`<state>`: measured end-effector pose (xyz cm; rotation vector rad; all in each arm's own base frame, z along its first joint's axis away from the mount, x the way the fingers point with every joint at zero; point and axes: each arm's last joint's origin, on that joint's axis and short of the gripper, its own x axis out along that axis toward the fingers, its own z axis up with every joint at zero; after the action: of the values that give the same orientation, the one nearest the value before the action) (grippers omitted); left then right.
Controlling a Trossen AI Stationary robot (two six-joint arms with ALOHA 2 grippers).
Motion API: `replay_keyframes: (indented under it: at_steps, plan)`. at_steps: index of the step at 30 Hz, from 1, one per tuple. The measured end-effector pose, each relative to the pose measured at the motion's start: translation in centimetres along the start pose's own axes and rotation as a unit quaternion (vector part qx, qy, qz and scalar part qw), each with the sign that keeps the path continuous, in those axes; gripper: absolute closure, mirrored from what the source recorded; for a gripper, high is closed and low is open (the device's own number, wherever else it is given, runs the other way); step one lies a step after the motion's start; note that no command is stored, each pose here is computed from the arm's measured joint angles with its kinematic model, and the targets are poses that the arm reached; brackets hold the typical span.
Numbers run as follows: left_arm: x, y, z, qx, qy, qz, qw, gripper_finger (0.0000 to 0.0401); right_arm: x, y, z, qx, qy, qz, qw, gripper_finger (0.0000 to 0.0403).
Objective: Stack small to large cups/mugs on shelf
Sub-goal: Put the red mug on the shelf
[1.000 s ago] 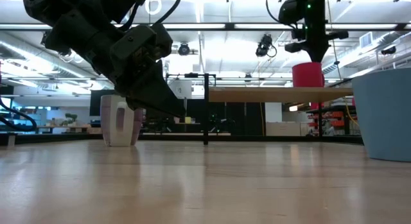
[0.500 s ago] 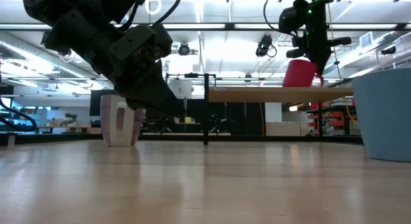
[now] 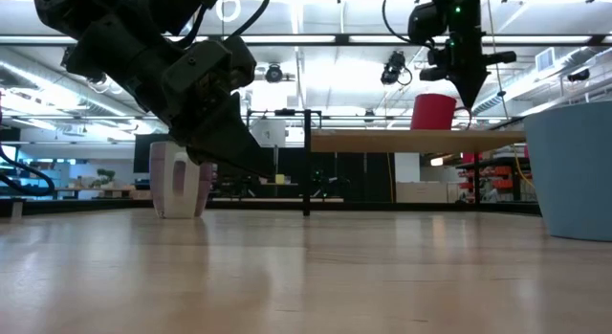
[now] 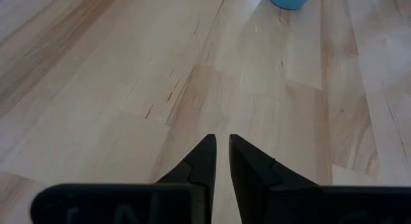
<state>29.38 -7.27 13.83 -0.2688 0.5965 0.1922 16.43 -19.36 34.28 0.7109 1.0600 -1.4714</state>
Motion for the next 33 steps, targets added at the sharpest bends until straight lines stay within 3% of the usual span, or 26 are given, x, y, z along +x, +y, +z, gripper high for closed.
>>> replay_keyframes:
  at_steps: [33]
  plan:
    - [0.0,0.2,0.1,0.011,-0.017,0.032,0.999,0.0349,-1.0,1.1,-0.9,-0.057,-0.023,0.012,0.998,0.0401]
